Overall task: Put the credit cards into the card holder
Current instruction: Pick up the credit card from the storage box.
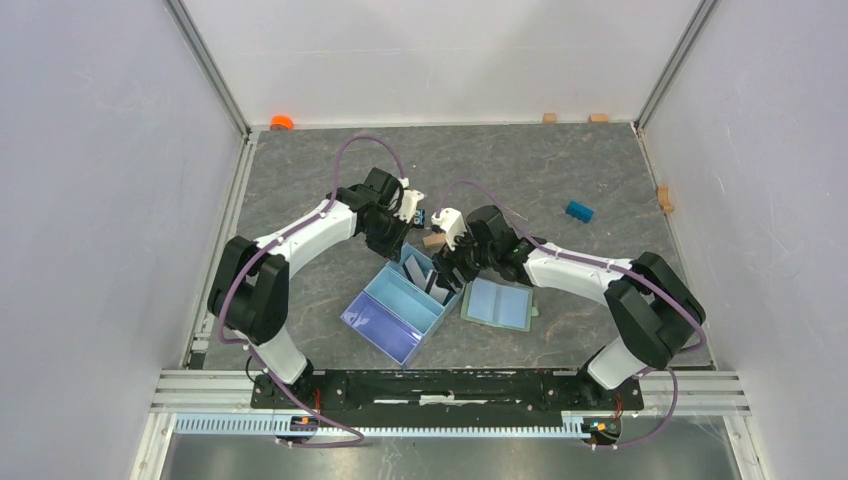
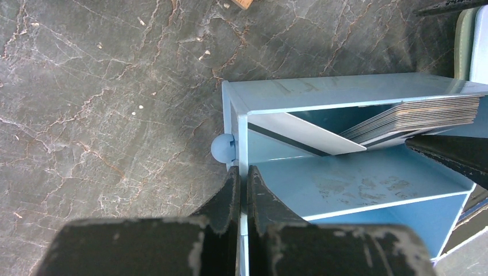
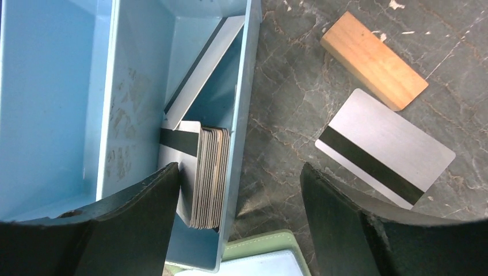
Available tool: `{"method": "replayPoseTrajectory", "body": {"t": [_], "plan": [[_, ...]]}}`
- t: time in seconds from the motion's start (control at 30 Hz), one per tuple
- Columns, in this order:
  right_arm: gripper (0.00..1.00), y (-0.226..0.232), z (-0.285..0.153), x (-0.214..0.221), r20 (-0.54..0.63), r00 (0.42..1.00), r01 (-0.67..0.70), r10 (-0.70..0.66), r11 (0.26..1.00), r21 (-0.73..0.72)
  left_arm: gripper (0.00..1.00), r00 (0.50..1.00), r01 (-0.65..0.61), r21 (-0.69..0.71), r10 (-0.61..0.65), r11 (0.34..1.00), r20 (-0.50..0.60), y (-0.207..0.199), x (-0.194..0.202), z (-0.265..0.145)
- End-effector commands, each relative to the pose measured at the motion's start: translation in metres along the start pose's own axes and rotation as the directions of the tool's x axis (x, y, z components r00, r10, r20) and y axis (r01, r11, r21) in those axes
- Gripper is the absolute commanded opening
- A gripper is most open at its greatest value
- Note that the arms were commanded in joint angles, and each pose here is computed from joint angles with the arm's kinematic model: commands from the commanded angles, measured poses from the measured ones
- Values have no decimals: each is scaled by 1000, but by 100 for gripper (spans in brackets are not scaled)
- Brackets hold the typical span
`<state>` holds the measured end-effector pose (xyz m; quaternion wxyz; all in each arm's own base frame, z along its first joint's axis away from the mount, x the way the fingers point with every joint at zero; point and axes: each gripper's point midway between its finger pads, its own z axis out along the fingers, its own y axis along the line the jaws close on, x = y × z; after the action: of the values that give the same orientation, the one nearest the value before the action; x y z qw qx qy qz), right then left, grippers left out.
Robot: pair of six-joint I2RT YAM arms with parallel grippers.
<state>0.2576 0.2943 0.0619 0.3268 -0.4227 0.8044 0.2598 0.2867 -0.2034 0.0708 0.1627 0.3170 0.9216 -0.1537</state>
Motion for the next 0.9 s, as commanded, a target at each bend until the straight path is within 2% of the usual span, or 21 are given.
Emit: {"method": "replayPoseTrajectory", "body": {"t": [0.0, 0.37, 0.57, 0.7, 0.87], "plan": [[80, -15, -3, -26, 35, 999, 31, -33, 997, 76, 2, 999, 8, 24, -7, 1000, -52, -2, 11, 12], [70, -22, -15, -28, 34, 999, 37, -42, 991, 131, 2, 998, 9, 18, -8, 1000, -54, -1, 12, 12], [68, -17, -21, -34, 57, 997, 39, -46, 993, 115, 2, 998, 8, 19, -7, 1000, -57, -1, 12, 13], [63, -15, -20, -33, 51, 998, 42, -47, 994, 102, 2, 998, 9, 18, -7, 1000, -60, -1, 13, 13], [52, -13, -20, -32, 53, 997, 42, -47, 995, 91, 2, 998, 9, 19, -8, 1000, -61, -1, 13, 13]]}}
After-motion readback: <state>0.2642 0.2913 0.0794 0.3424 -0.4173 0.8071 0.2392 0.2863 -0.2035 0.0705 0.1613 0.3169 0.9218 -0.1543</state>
